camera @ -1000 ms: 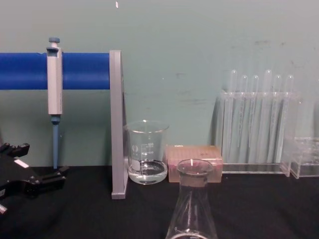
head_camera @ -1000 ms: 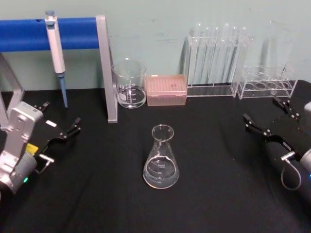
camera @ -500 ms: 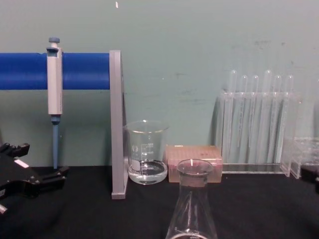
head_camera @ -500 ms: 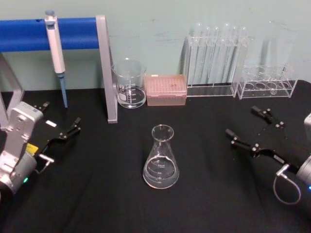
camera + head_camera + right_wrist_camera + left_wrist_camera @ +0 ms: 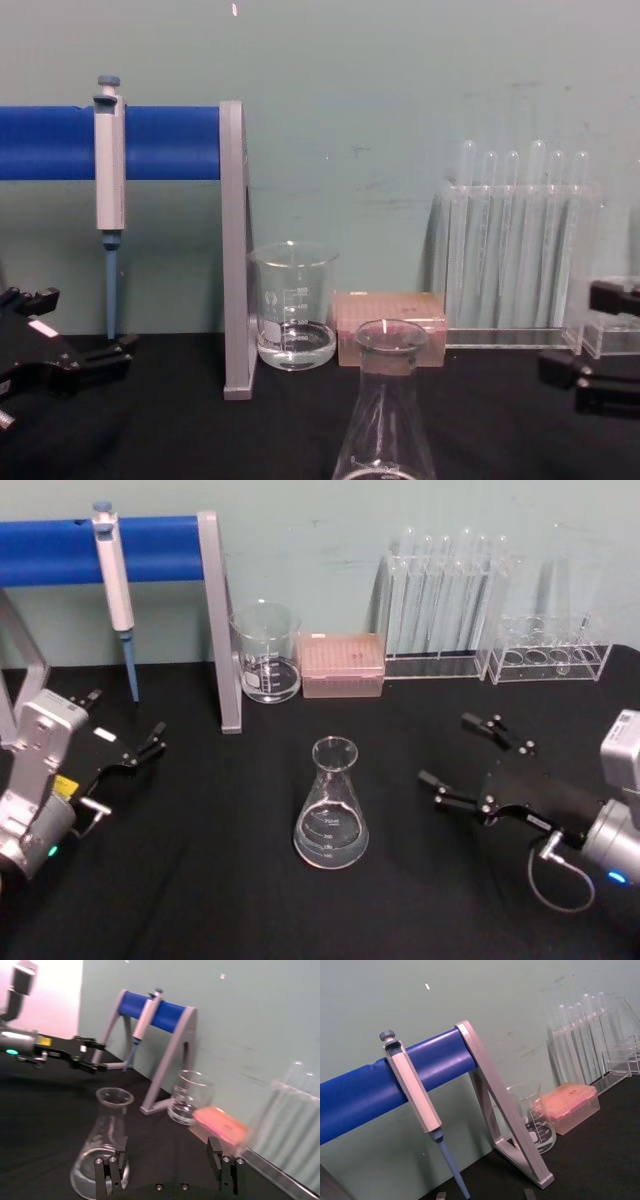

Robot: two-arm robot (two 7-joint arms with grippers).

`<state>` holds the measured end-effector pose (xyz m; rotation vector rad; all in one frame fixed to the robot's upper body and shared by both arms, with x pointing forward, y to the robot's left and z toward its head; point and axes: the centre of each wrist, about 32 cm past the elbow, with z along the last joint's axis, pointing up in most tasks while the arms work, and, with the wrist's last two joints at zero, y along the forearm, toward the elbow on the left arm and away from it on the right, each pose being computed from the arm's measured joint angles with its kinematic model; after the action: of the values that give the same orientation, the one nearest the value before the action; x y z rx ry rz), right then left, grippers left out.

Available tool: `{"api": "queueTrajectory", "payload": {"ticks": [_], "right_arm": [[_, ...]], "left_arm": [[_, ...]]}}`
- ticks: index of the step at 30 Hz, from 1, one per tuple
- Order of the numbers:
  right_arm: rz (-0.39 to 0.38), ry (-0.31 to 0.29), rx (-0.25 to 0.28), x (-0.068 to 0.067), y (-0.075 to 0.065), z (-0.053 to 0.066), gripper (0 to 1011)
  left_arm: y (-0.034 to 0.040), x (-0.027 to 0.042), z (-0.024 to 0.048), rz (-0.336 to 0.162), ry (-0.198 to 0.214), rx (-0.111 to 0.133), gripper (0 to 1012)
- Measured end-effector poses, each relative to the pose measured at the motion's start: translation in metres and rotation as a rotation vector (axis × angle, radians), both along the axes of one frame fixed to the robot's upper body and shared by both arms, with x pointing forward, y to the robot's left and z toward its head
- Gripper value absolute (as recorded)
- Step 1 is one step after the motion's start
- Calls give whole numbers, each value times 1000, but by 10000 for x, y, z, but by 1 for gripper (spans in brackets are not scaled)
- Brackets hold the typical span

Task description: Grasp the erlenmeyer flask with one hand, shake it three times, then place it back.

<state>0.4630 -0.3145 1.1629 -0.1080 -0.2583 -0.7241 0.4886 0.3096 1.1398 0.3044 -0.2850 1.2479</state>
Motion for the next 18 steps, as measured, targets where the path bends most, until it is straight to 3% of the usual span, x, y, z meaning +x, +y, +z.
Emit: {"api": "queueTrajectory", "payload": {"ticks": [18], "right_arm": [[174, 32, 32, 264, 233, -108, 1003]], "left_arm": [[0, 0, 0, 0, 0, 0, 1001]]}}
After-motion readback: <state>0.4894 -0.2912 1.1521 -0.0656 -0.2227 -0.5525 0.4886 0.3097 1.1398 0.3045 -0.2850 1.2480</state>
